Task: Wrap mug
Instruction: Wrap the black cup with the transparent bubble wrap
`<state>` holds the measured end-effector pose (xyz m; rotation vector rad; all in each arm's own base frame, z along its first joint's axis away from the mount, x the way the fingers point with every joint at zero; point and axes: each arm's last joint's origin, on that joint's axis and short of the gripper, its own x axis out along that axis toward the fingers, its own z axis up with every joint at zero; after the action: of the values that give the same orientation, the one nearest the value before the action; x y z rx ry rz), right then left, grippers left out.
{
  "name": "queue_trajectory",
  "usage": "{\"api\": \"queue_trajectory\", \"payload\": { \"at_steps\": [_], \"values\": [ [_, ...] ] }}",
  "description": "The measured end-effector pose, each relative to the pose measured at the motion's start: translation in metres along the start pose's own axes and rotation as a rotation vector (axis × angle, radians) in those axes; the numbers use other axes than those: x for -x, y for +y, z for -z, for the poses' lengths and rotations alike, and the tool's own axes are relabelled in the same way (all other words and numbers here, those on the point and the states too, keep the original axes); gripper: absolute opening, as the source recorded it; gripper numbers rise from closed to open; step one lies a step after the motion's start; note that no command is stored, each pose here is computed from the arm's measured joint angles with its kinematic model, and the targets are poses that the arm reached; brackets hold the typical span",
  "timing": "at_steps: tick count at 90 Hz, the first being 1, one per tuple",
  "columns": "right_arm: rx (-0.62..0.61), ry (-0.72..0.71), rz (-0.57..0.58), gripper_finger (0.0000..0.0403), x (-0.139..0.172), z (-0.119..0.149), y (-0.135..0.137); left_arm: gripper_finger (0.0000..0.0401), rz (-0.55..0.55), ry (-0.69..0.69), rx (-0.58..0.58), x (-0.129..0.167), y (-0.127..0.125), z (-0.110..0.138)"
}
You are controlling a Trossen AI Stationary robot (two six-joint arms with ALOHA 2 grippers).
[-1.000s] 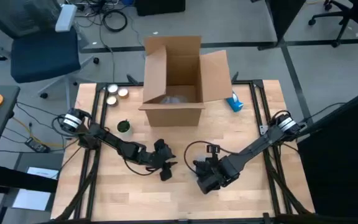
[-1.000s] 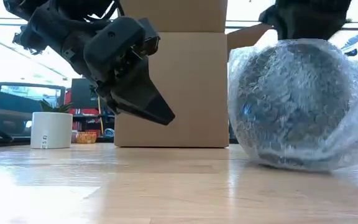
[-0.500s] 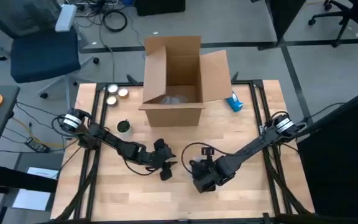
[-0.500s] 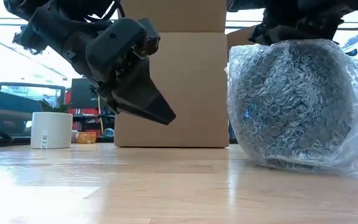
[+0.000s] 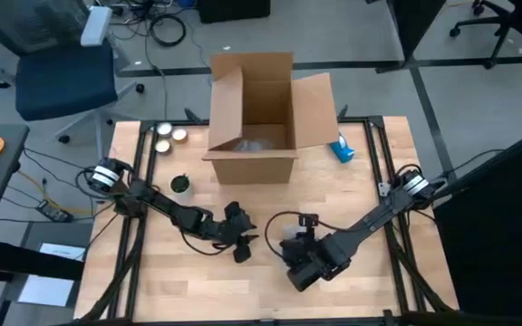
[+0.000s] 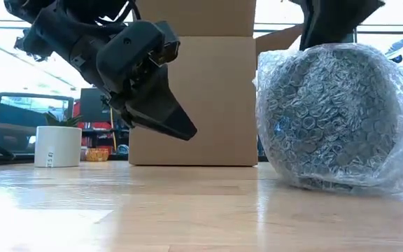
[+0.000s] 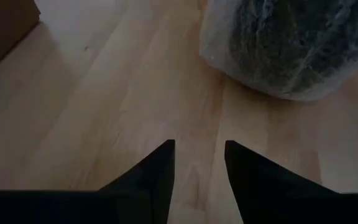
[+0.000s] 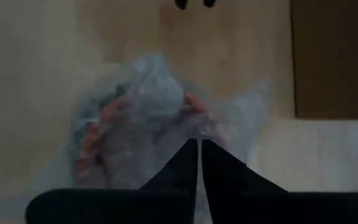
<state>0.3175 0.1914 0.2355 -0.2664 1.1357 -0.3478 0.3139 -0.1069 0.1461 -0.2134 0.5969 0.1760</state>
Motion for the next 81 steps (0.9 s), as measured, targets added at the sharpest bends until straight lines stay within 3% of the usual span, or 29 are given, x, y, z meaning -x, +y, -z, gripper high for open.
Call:
{"api": "queue_trajectory", "payload": {
  "at_steps": [11,24,48,67,81],
  "values": [
    [-0.034,0.008,0.0,0.0,-0.02,0.008,0.001,0.0126,0.0,0.0,0.0,0.0,0.0,0.0],
    [-0.063,0.014,-0.089,0.0,-0.036,0.015,0.007,0.0126,0.0,0.001,0.0,0.0,0.0,0.0],
    [-0.08,0.05,-0.201,0.0,-0.04,0.016,0.011,0.0126,0.0,0.002,-0.001,0.0,0.0,0.0],
    [-0.081,0.12,-0.236,0.0,-0.017,0.004,0.008,0.0126,-0.001,0.003,-0.001,0.0,0.0,0.0],
    [-0.065,0.076,-0.225,0.0,0.016,-0.008,0.006,0.0126,-0.002,0.006,-0.003,0.0,0.0,0.001]
  ]
}}
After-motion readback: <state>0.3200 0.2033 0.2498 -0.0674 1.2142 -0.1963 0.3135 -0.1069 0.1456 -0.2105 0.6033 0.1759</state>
